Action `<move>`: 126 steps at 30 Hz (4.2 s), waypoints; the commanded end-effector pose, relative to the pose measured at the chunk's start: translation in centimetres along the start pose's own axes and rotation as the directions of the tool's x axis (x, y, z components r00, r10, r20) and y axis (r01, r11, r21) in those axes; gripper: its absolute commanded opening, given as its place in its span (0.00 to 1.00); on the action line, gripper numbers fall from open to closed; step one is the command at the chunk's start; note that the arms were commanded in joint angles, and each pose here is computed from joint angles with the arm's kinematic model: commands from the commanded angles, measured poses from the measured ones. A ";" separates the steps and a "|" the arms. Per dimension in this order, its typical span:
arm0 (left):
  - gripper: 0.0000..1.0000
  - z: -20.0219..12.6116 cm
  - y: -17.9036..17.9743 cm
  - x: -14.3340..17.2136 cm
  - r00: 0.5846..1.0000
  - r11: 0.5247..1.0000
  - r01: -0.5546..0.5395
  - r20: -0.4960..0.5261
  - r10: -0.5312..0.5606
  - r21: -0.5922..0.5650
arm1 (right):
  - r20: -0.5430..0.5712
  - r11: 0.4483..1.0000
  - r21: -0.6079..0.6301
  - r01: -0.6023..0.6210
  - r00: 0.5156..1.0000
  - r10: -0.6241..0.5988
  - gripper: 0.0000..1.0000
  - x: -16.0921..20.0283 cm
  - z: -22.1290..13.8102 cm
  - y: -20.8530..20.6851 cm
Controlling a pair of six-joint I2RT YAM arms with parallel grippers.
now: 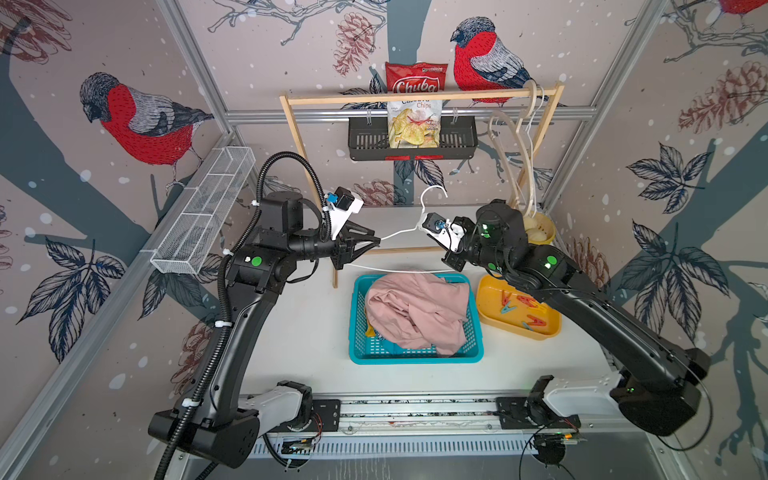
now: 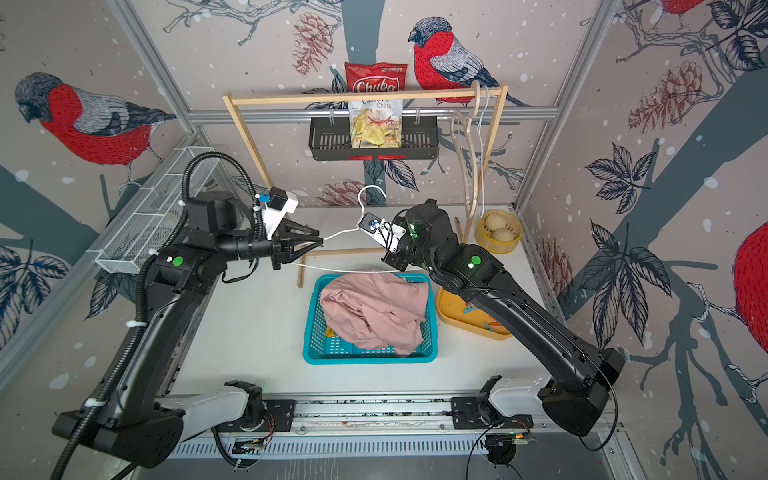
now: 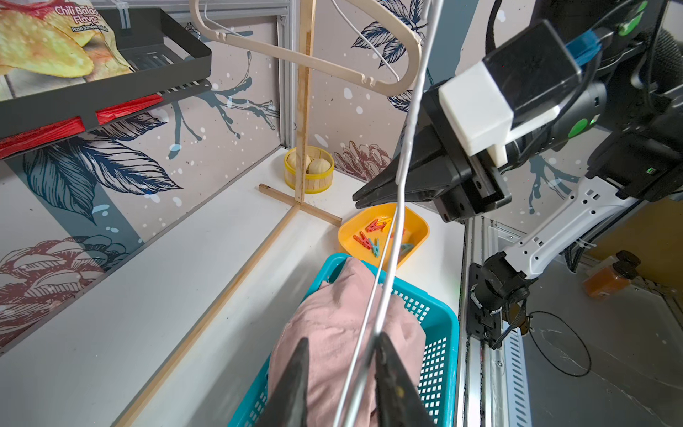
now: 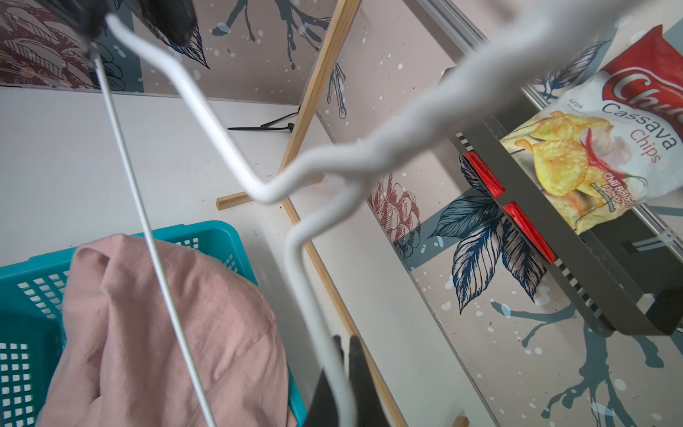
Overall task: Remove the clothespins securing t-shirts to the hanger
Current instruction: Place the hanger on the clothes rail, then reset both arms
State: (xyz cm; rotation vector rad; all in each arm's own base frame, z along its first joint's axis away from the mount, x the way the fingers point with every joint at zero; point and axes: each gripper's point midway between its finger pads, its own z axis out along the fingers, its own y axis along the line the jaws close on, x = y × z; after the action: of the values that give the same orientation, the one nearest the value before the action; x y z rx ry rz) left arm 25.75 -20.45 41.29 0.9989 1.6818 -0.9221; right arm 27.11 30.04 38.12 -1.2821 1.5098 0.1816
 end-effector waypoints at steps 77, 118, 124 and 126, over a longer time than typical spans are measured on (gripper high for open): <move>0.00 -2.5 12.1 -10.2 0.953 0.855 0.124 0.300 0.039 -0.504 | 0.154 0.865 0.278 -0.417 0.908 0.389 0.96 4.8 -4.0 -4.8; 0.97 -9.5 15.2 15.6 0.988 0.372 0.135 0.155 0.024 -0.918 | 0.433 0.048 0.809 -0.585 0.649 0.625 1.00 34.0 -11.1 -7.6; 0.97 -11.8 17.2 20.7 0.953 0.259 0.251 0.285 0.103 -0.933 | 0.380 0.124 0.834 -0.538 0.722 0.578 1.00 35.5 -10.3 -6.8; 0.97 -12.0 18.3 21.8 0.946 0.262 0.297 0.321 0.053 -0.918 | 0.413 0.095 0.829 -0.552 0.718 0.561 1.00 36.3 -10.6 -6.7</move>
State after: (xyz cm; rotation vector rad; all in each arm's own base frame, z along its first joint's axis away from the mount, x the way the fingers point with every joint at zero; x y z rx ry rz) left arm 32.04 1.33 16.25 -0.0817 1.8623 0.1445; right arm 31.74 -1.68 14.59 0.3020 1.7779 -0.2594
